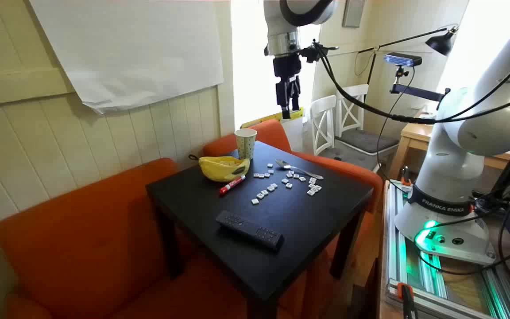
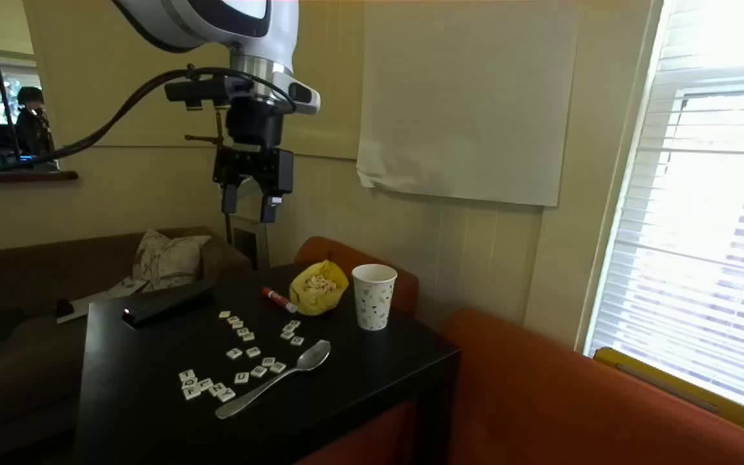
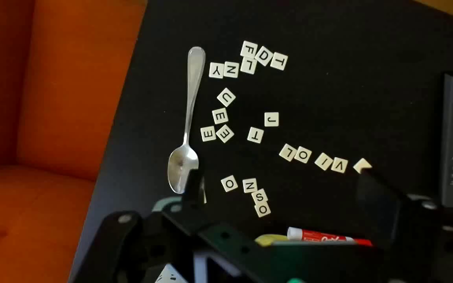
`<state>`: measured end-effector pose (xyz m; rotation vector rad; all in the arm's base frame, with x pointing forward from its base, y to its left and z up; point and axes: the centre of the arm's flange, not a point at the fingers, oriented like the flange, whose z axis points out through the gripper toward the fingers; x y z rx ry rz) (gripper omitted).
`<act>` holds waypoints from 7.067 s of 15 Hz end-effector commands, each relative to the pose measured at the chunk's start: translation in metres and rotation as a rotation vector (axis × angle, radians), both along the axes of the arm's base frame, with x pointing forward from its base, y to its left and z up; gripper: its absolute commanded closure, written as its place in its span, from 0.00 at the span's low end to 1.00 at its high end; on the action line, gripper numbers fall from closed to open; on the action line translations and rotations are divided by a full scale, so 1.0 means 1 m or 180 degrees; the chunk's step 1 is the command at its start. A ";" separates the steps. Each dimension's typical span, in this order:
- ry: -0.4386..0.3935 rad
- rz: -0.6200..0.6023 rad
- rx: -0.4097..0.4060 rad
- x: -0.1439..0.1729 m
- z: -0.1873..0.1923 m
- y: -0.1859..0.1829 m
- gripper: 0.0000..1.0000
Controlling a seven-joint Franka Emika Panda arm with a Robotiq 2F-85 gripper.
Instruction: Press one button on the black remote control.
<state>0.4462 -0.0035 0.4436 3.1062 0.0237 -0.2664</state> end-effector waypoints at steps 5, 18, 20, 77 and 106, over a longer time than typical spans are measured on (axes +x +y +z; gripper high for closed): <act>0.0000 0.0000 0.0000 0.000 0.000 0.000 0.00; 0.0250 0.0444 0.0075 -0.064 -0.081 0.110 0.00; 0.0175 0.0386 0.0196 -0.067 -0.089 0.126 0.00; -0.0263 -0.0023 0.0147 -0.073 -0.171 0.269 1.00; 0.0146 -0.0020 0.0066 -0.051 -0.199 0.265 1.00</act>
